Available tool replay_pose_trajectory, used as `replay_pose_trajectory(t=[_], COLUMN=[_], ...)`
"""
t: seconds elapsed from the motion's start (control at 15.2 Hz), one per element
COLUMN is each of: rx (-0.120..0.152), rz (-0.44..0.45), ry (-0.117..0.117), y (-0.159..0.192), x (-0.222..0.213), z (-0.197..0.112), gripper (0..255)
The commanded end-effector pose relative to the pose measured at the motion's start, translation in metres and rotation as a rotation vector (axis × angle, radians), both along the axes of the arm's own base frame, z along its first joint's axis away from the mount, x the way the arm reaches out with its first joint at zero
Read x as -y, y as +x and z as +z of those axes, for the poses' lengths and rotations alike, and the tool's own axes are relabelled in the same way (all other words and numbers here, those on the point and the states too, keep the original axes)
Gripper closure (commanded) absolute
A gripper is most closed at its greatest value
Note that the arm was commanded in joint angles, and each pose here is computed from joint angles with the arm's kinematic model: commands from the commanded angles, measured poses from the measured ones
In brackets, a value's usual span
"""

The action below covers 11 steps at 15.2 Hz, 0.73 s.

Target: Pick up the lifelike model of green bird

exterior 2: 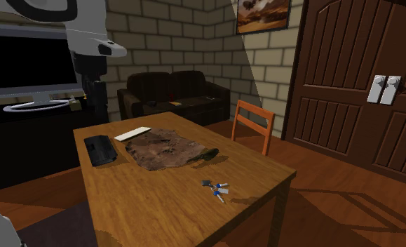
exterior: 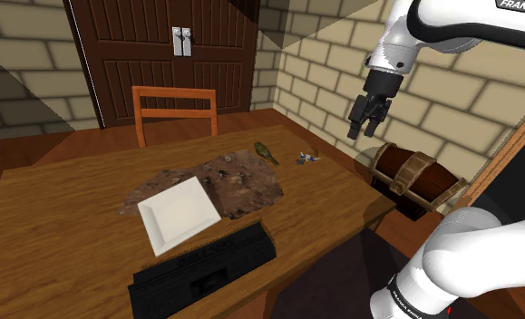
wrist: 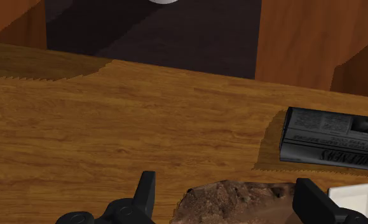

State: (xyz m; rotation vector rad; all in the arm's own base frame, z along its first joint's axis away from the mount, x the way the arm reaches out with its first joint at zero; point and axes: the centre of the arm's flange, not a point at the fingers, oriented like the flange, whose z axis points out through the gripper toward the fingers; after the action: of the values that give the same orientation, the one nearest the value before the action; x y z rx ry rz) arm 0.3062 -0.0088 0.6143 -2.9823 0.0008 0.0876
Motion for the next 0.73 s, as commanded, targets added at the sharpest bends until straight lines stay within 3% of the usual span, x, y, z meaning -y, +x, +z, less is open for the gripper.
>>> replay_pose_trajectory(t=[0.0, 0.66], rx=[0.0, 0.011], rz=[0.0, -0.032], ry=[0.0, -0.003], y=[0.0, 0.107], x=[0.0, 0.011], z=[0.0, -0.072], gripper=[0, 0])
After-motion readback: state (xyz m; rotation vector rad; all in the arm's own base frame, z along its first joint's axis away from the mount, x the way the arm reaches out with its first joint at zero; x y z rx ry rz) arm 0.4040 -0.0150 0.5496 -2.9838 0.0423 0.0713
